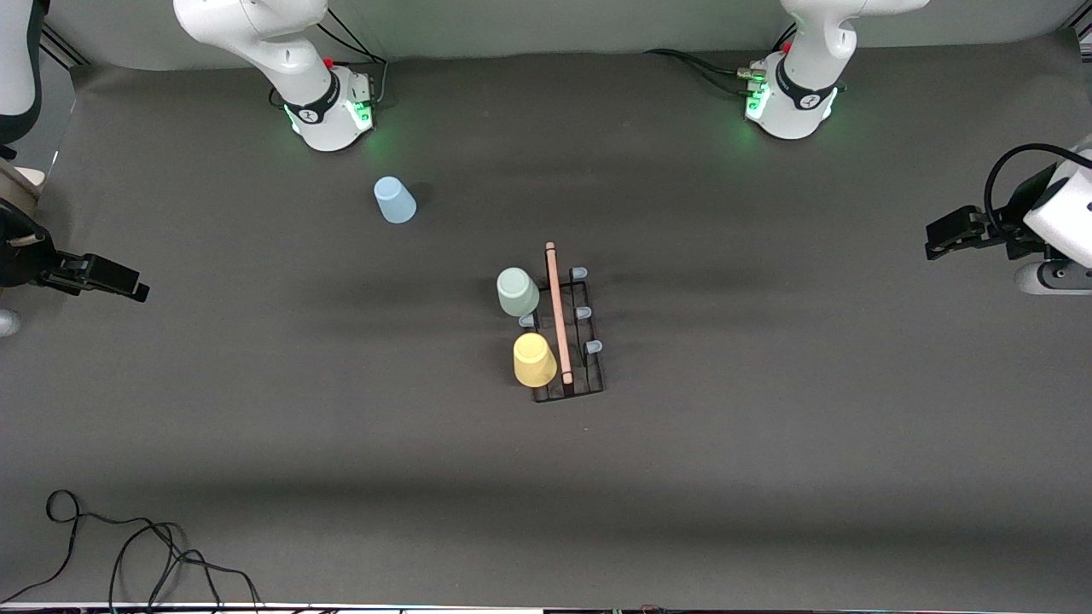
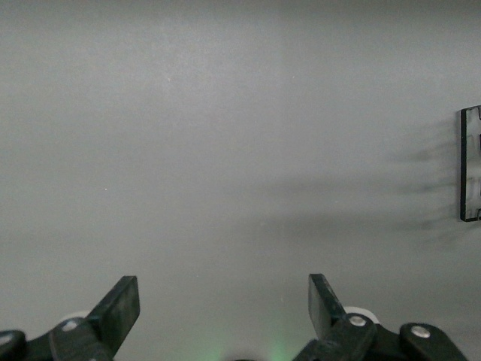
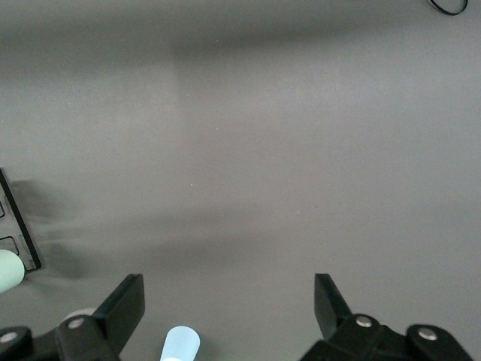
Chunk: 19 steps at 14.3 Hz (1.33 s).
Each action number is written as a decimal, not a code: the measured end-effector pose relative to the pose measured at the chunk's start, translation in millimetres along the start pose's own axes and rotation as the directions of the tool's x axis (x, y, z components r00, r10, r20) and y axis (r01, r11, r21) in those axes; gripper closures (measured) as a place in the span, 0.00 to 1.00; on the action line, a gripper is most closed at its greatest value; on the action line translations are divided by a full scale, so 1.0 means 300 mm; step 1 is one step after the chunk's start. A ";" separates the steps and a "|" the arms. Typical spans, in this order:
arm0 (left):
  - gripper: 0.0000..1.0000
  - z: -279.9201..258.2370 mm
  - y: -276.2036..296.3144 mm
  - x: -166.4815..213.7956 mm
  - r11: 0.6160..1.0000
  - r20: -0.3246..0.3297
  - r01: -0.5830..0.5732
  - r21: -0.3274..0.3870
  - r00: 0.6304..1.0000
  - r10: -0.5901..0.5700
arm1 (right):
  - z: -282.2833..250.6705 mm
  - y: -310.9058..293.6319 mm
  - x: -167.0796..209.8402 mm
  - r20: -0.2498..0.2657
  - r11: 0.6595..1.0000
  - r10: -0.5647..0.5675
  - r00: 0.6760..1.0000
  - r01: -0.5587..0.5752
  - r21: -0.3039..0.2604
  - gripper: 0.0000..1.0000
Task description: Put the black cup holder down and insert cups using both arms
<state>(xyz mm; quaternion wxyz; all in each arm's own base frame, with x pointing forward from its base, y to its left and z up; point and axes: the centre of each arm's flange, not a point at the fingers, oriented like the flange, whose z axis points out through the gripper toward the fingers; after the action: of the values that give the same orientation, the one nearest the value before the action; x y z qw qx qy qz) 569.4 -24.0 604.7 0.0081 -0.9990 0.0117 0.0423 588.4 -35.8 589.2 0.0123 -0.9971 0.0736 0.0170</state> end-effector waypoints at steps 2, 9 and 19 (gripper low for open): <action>0.00 0.000 -0.001 0.000 1.000 0.000 0.001 0.000 1.000 -0.001 | -0.007 0.017 -0.006 -0.002 1.000 0.002 1.000 -0.002 0.010 0.00; 0.00 -0.001 -0.002 -0.001 1.000 -0.001 0.001 0.000 1.000 -0.001 | -0.019 0.019 -0.050 0.000 1.000 -0.007 1.000 0.007 0.014 0.00; 0.00 -0.001 -0.003 -0.001 1.000 -0.001 0.001 0.000 1.000 -0.001 | -0.004 -0.022 -0.060 0.009 0.999 -0.034 0.999 0.034 -0.012 0.00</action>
<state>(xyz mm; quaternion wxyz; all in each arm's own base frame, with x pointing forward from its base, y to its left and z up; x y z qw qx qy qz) 569.3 -23.2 605.2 0.0081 -0.9990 0.0110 0.0419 571.5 -26.7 591.1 0.0070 -0.9981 0.0565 0.0214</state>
